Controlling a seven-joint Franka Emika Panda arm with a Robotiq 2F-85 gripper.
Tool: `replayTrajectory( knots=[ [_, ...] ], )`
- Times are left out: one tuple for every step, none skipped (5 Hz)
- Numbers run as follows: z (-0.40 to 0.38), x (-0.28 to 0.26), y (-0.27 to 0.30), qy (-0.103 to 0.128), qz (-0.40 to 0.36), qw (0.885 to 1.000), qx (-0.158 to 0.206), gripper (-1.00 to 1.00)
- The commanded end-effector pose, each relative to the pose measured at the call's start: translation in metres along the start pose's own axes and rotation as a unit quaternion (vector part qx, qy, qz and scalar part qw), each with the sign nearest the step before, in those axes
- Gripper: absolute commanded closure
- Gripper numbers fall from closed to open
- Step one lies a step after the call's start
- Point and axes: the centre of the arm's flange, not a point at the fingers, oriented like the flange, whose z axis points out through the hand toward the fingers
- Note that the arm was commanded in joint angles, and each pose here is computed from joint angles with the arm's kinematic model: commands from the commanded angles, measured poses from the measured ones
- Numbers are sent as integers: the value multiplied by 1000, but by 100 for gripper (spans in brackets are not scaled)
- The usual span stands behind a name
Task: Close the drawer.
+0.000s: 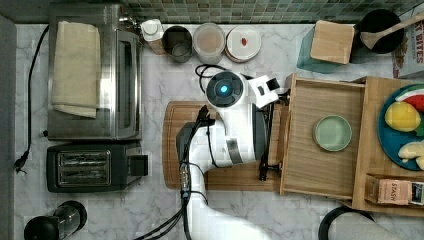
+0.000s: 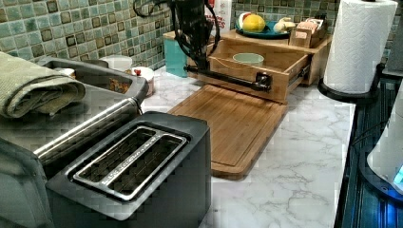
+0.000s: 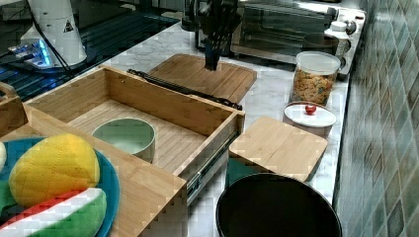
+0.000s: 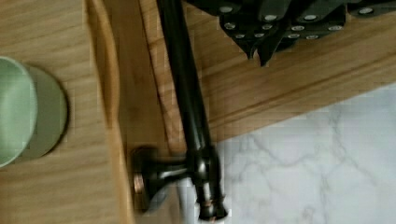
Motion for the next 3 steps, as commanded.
replayTrajectory(
  knots=[
    [16,-28,-12,39,-88,995,-24,100],
    [23,-26,0,49,-122,991,-34,100],
    [31,-19,9,59,-131,989,-30,100]
  ],
)
